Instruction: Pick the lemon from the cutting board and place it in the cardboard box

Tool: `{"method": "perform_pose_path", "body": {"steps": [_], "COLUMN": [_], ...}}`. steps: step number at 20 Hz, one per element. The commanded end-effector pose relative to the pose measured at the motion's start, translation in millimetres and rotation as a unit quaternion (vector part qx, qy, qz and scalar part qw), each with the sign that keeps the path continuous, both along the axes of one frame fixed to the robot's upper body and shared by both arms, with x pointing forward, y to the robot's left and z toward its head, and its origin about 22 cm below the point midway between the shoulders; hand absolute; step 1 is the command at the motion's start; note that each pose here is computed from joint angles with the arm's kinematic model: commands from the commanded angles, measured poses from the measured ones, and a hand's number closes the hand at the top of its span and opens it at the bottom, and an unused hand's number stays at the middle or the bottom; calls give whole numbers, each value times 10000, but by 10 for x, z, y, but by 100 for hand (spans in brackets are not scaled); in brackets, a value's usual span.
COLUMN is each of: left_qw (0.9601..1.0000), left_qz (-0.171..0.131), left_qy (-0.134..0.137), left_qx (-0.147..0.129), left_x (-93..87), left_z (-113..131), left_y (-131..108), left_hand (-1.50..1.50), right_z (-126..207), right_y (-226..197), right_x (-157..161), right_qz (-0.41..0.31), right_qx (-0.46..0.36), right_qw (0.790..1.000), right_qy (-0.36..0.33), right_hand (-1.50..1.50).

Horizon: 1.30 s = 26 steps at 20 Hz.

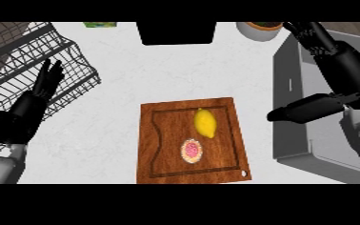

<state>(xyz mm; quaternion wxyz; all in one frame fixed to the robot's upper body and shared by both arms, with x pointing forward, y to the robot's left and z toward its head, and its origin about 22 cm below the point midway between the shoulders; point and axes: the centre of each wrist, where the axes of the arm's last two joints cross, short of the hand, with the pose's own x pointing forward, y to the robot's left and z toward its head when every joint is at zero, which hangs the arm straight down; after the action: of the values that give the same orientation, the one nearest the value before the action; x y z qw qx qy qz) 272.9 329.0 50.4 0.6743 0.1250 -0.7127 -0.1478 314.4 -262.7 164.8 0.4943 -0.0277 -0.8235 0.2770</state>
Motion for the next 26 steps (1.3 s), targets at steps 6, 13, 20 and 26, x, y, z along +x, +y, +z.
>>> {"method": "perform_pose_path", "body": {"steps": [6, 13, 20, 26], "left_qw": [9908, 9905, 9900, 9895], "left_qz": [-1224, -1271, -1301, -1312], "left_qy": [-581, -519, -529, -598], "left_qx": [53, 34, 105, 18], "left_x": [150, 236, 273, 204], "left_z": [96, 295, 202, 289], "left_y": [-527, -573, -609, -664], "left_hand": [0, 0, 0, 0], "right_z": [-22, 163, 333, 187], "right_y": [-208, 204, 932, 1560], "right_x": [-106, -188, -385, -582], "right_qz": [429, 651, 1020, 764], "right_qx": [-2034, -3764, -5011, -5639], "right_qw": [9749, 9225, 8591, 8222], "right_qy": [-795, -556, -208, -111], "right_hand": [-150, -150, -150, -150]}}
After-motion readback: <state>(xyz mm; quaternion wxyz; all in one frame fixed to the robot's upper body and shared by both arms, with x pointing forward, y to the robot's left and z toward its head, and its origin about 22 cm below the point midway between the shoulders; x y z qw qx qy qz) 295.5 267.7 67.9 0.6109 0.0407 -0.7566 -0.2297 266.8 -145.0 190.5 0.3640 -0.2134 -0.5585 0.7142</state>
